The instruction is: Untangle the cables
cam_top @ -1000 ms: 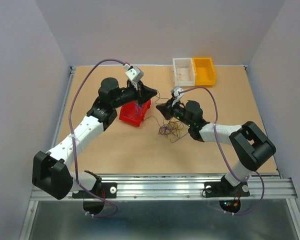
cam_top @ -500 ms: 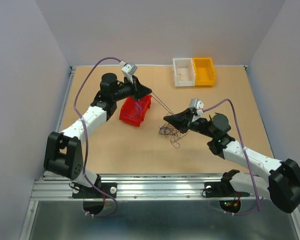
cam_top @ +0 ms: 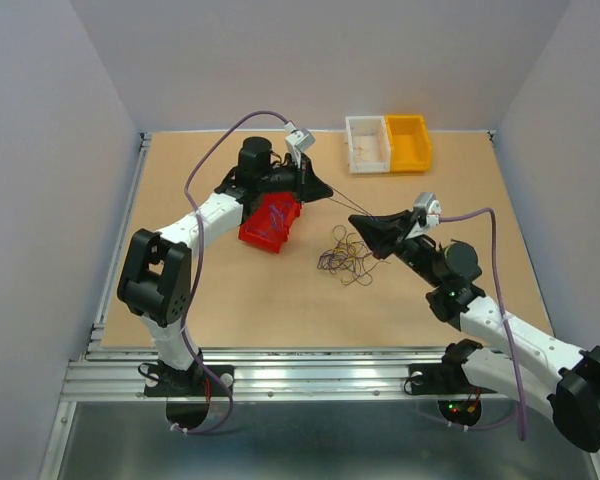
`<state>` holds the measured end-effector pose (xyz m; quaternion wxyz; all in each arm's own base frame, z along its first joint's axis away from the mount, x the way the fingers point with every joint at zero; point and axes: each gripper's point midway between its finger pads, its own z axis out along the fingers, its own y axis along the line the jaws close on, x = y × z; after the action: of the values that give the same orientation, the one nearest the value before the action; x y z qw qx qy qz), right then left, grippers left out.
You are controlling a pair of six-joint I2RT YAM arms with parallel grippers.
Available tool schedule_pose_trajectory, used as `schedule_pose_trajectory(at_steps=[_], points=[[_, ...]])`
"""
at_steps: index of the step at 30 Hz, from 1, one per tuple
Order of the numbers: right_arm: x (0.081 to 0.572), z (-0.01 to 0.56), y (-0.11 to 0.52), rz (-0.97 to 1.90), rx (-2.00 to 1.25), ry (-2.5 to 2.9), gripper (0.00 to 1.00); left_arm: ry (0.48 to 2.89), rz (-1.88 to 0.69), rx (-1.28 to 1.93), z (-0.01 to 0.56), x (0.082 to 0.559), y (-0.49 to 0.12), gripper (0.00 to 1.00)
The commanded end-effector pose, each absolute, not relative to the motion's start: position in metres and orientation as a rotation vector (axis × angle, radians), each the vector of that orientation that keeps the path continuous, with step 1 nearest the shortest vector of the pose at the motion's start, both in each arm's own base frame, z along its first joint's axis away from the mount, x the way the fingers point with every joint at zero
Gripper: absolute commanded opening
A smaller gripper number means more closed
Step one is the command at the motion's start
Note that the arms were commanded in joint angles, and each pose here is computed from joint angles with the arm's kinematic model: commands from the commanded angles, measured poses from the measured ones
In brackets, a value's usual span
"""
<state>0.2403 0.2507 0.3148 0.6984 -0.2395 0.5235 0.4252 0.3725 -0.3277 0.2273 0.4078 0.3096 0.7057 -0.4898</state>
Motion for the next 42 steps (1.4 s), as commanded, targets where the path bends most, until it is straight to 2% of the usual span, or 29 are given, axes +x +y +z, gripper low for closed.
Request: schedule_pose_trajectory(at_steps=[1, 8, 15, 16, 17, 19, 20, 24, 28, 32, 34, 39, 42], points=[[0.232, 0.435, 0.205, 0.936, -0.221, 0.775, 0.01, 1.815, -0.952, 0.672, 0.213, 0.421, -0.300, 0.00], [0.283, 0.472, 0.190, 0.852, 0.023, 0.741, 0.01, 1.825, -0.992, 0.730, 0.206, 0.408, -0.318, 0.00], [0.348, 0.479, 0.185, 0.691, 0.209, 0.747, 0.01, 1.815, -0.997, 0.828, 0.207, 0.379, -0.344, 0.00], [0.373, 0.457, 0.195, 0.632, 0.212, 0.839, 0.01, 1.812, -1.001, 0.829, 0.208, 0.377, -0.344, 0.00], [0.383, 0.467, 0.194, 0.563, 0.211, 0.851, 0.01, 1.788, -0.997, 0.826, 0.218, 0.375, -0.342, 0.00], [0.414, 0.445, 0.196, 0.436, 0.231, 0.978, 0.00, 1.771, -0.999, 0.830, 0.225, 0.370, -0.340, 0.00], [0.437, 0.410, 0.207, 0.350, 0.193, 1.102, 0.01, 1.741, -1.001, 0.833, 0.236, 0.366, -0.338, 0.00], [0.469, 0.348, 0.213, 0.129, 0.105, 1.313, 0.01, 1.694, -0.982, 0.829, 0.256, 0.359, -0.332, 0.00], [0.472, 0.271, 0.206, 0.052, 0.051, 1.510, 0.01, 1.656, -0.944, 0.797, 0.274, 0.358, -0.321, 0.00], [0.457, 0.223, 0.231, 0.230, -0.123, 1.615, 0.01, 1.616, -0.924, 0.760, 0.291, 0.360, -0.309, 0.00], [0.445, 0.194, 0.258, 0.317, -0.318, 1.697, 0.01, 1.610, -0.919, 0.747, 0.294, 0.363, -0.304, 0.00], [0.392, 0.169, 0.297, 0.589, -0.646, 1.710, 0.01, 1.592, -0.891, 0.716, 0.301, 0.369, -0.293, 0.00], [0.357, 0.199, 0.311, 0.753, -0.750, 1.564, 0.01, 1.609, -0.870, 0.704, 0.294, 0.377, -0.290, 0.00]])
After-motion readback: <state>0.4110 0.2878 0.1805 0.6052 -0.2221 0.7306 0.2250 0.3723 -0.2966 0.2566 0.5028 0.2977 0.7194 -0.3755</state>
